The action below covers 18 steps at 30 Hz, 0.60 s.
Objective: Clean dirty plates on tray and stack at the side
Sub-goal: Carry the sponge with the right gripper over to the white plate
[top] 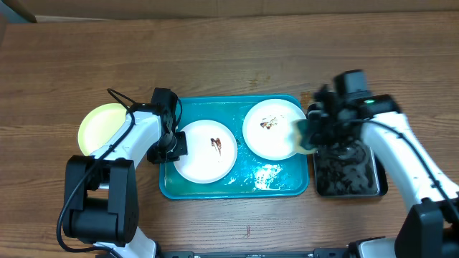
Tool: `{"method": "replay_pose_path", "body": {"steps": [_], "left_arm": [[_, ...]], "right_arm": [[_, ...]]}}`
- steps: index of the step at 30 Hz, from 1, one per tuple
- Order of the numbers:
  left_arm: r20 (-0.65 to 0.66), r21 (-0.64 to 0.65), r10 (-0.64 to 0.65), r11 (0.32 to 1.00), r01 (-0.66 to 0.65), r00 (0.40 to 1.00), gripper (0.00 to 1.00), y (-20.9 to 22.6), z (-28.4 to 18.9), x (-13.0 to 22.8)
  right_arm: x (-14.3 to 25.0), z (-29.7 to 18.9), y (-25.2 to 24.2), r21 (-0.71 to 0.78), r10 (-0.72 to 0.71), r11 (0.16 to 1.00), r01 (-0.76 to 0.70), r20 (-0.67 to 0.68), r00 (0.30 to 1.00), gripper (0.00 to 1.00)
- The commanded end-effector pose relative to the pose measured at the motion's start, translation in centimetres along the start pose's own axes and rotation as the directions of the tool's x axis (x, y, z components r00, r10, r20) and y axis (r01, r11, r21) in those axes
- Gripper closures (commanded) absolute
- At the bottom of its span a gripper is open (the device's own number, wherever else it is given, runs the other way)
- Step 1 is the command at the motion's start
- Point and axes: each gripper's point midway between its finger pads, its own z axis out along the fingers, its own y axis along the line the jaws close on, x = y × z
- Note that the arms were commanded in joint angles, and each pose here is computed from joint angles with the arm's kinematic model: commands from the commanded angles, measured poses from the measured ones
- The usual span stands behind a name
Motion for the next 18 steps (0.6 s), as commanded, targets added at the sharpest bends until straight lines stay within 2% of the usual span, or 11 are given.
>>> {"method": "replay_pose_path", "body": {"steps": [1,6,11,18], "left_arm": [[-0.028,-0.02,0.034,0.999,-0.035,0.999,0.96,0.4,1.3,0.6],[-0.028,-0.02,0.038,0.999,-0.039,0.999,0.96,0.4,1.3,0.5],[-0.031,-0.007,0.038,0.999,-0.039,0.999,0.96,0.2,1.3,0.6],[-0.035,0.017,0.054,0.998,-0.053,0.998,0.96,-0.3,1.4,0.7]], "right_arm": [[-1.3,-0.3,4.9,-0.073,-0.087,0.993,0.092,0.065,0.994,0.96],[-1.8,0.9,10.5,-0.151,-0.072,0.984,0.09,0.117,0.99,0.96],[-1.0,2.4,15.2,-0.205,-0.172,0.959,0.198,0.139,0.975,0.96],[0.3,5.7,19.1,-0.242,-0.273,0.922,0.3,0.14,0.952,0.96]]}}
